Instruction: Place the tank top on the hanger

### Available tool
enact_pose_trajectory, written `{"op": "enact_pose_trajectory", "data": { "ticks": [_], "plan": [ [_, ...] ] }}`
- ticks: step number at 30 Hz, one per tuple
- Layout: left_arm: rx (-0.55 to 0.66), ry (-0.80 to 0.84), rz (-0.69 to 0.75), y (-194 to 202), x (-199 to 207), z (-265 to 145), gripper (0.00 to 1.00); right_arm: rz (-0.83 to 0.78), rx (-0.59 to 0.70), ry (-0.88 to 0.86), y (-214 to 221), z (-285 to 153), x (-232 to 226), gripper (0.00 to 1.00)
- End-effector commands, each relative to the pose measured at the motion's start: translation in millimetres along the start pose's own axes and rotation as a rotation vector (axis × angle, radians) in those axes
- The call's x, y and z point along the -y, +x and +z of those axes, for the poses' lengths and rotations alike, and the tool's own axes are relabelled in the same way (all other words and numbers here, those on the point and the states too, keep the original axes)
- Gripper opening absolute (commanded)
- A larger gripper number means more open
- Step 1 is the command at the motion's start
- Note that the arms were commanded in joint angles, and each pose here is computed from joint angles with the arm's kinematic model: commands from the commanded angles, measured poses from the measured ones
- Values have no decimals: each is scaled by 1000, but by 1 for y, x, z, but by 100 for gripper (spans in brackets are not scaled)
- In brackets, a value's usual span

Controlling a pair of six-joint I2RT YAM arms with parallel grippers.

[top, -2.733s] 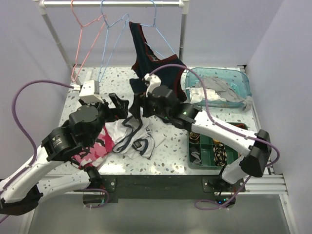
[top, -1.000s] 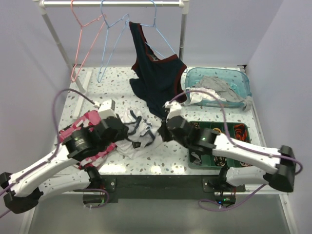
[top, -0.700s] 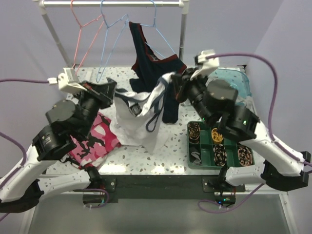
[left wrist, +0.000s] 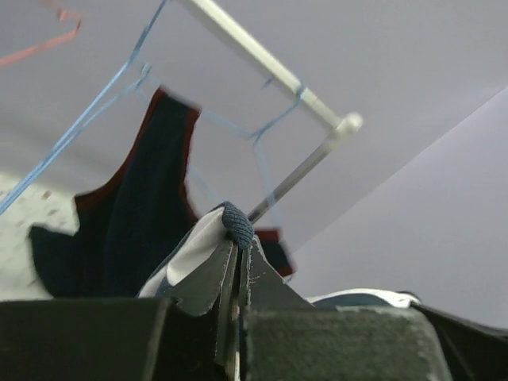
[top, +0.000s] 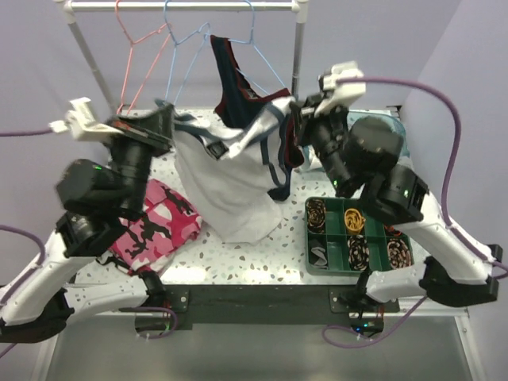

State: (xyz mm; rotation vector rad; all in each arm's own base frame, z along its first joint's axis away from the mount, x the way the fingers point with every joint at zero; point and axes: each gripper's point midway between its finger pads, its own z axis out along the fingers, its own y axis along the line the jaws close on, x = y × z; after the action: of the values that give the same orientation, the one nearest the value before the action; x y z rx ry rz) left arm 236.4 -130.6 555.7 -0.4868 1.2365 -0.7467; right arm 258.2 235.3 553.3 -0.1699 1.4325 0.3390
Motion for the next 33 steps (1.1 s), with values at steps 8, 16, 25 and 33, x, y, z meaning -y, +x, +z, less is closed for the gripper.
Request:
{"op": "enact_pose_trajectory", "data": {
  "ticks": [8,16,25,33],
  "plan": [
    [-604,-461,59,264,-228,-121,0,93,-661,-10,327,-93,10,0],
    [-676,-515,83,289,-276,-158,19,43,-871,-1,422,-122,9,0],
    [-789,11,304,268,-176,-130,76,32,-867,-27,412,-117,3,58],
    [-377,108,458,131,-78,-47,85,27,-819,-64,390,-110,0,64]
  ]
}}
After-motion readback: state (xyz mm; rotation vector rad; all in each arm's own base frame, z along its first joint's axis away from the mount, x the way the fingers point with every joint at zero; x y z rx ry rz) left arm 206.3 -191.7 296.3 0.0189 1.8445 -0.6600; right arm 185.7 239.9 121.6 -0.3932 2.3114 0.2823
